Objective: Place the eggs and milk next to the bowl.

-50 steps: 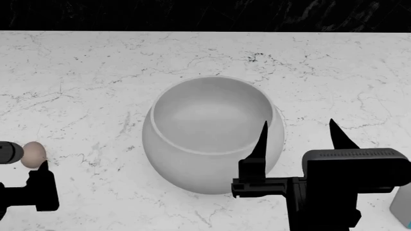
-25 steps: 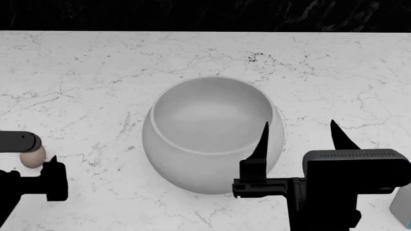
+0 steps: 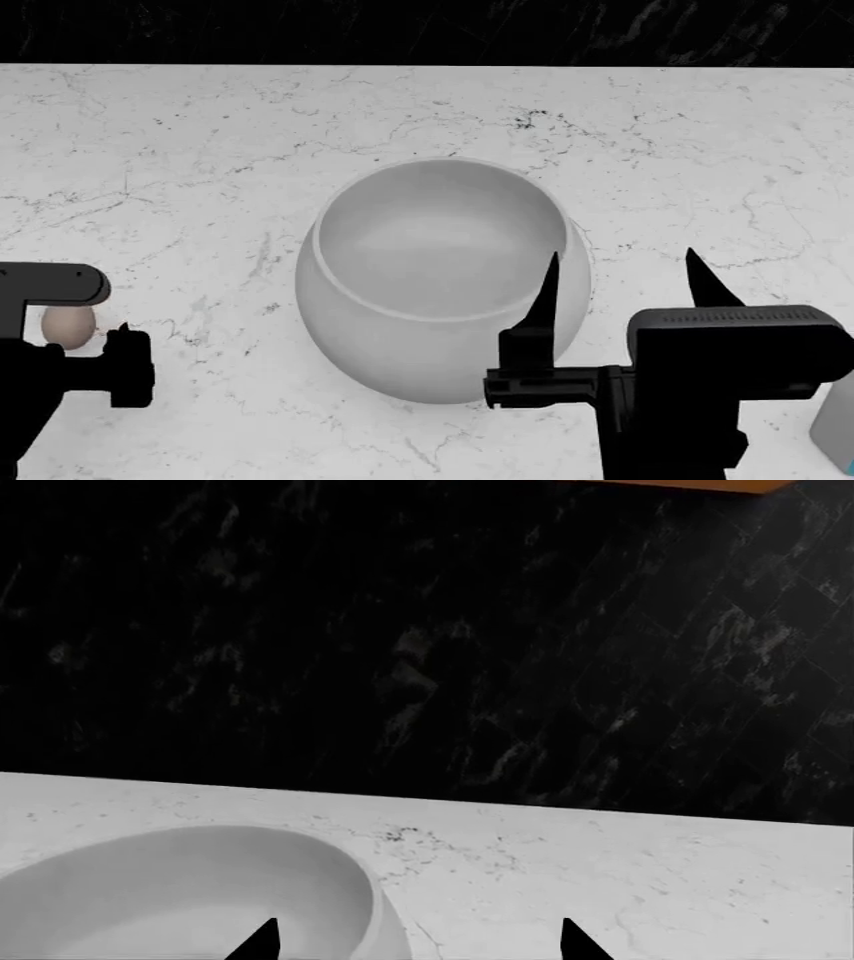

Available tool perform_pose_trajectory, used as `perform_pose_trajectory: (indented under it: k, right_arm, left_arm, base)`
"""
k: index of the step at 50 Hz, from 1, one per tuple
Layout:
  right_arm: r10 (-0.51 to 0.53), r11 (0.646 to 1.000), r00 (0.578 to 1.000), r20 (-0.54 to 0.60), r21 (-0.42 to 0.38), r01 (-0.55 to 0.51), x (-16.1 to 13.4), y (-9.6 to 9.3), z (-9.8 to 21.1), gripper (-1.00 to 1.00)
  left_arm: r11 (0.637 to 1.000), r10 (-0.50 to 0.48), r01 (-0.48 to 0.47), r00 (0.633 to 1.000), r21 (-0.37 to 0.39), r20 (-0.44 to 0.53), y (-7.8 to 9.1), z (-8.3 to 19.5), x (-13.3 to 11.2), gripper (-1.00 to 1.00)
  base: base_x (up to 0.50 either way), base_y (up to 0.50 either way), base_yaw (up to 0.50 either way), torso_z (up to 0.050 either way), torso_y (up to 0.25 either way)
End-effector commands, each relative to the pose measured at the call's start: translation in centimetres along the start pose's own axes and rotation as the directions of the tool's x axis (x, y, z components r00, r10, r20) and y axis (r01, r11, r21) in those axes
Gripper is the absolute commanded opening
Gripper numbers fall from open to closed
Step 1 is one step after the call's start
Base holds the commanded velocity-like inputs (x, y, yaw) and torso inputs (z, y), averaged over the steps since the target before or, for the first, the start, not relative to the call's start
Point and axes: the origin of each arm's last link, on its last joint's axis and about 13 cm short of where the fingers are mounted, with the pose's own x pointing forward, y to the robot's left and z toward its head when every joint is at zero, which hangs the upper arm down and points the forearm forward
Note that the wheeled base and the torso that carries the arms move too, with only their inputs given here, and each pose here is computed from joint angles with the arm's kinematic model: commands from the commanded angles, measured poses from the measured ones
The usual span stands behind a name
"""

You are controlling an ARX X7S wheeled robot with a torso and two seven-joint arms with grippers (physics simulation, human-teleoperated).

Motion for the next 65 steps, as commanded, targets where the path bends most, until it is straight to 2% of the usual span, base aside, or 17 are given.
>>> perform_pose_trajectory:
  k: [1,16,17,31,33,34,36,37,38,47,50,55,65]
  right_arm:
    - [-0.002,1.000,1.000,-0.004,-0.005,0.002,0.1,0.0,0.0,1.00]
    - [-0.002,1.000,1.000,-0.008,-0.012,0.002,0.2,0.1,0.1,1.00]
    - [-0.001,1.000,1.000,-0.008,-0.011,0.001,0.2,0.2,0.1,1.00]
    - [0.004,1.000,1.000,-0.010,-0.015,-0.004,0.3,0.2,0.1,1.00]
    - [0.002,1.000,1.000,-0.010,-0.015,-0.002,0.2,0.2,0.1,1.00]
    - [0.002,1.000,1.000,-0.010,-0.015,-0.002,0.2,0.2,0.1,1.00]
    - [0.000,1.000,1.000,-0.009,-0.015,0.000,0.2,0.1,0.1,1.00]
    - [0.000,1.000,1.000,-0.008,-0.015,0.000,0.2,0.1,0.1,1.00]
    - [0.000,1.000,1.000,-0.008,-0.014,0.000,0.1,0.2,0.2,1.00]
    - [-0.007,1.000,1.000,-0.002,-0.011,0.007,-0.1,0.0,0.3,1.00]
    - [-0.007,1.000,1.000,-0.002,-0.009,0.007,-0.1,0.0,0.2,1.00]
    - [-0.007,1.000,1.000,-0.001,-0.008,0.007,-0.1,-0.1,0.2,1.00]
    - [-0.012,1.000,1.000,-0.002,-0.011,0.012,-0.3,-0.1,0.3,1.00]
  left_arm:
    - [1.000,0.018,-0.018,1.000,-0.003,-0.022,0.1,-0.3,1.3,1.00]
    - [1.000,0.018,-0.017,0.999,0.009,-0.028,0.2,-0.8,2.4,1.00]
    - [1.000,0.023,-0.023,1.000,0.011,-0.020,0.2,-0.7,2.3,-1.00]
    - [1.000,0.026,-0.026,1.000,0.006,-0.001,0.3,-0.4,1.2,-1.00]
    - [1.000,-0.019,0.019,0.999,-0.004,0.031,0.2,-0.2,0.8,-1.00]
    - [0.997,-0.078,0.078,0.996,-0.010,0.047,0.1,0.1,0.3,-1.00]
    - [0.991,-0.130,0.128,0.987,0.026,0.099,0.0,0.4,-0.4,-1.00]
    - [0.985,-0.169,0.163,0.978,0.056,0.124,0.0,0.5,-0.5,-1.00]
    - [0.982,-0.188,0.186,0.979,0.035,0.084,0.0,0.3,-0.8,-1.00]
    - [0.932,-0.352,0.344,0.934,0.116,0.059,-0.3,0.3,-2.4,-1.00]
    - [0.900,-0.423,0.415,0.905,0.135,0.038,-0.5,0.4,-3.0,-1.00]
    - [0.858,-0.498,0.488,0.867,0.161,0.023,-0.9,0.7,-3.6,-1.00]
    - [0.790,-0.598,0.585,0.802,0.181,0.017,-2.6,1.9,-5.2,-1.00]
  base:
    - [0.00,0.00,0.00,0.000,0.000]
    - [0.00,0.00,0.00,0.000,0.000]
    - [0.00,0.00,0.00,0.000,0.000]
    - [0.00,0.00,0.00,0.000,0.000]
    - [0.00,0.00,0.00,0.000,0.000]
    - [0.00,0.00,0.00,0.000,0.000]
    - [0.00,0.00,0.00,0.000,0.000]
    - [0.00,0.00,0.00,0.000,0.000]
    - [0.00,0.00,0.00,0.000,0.000]
    - [0.00,0.00,0.00,0.000,0.000]
    - [0.00,0.00,0.00,0.000,0.000]
    - [0.00,0.00,0.00,0.000,0.000]
    - [0.00,0.00,0.00,0.000,0.000]
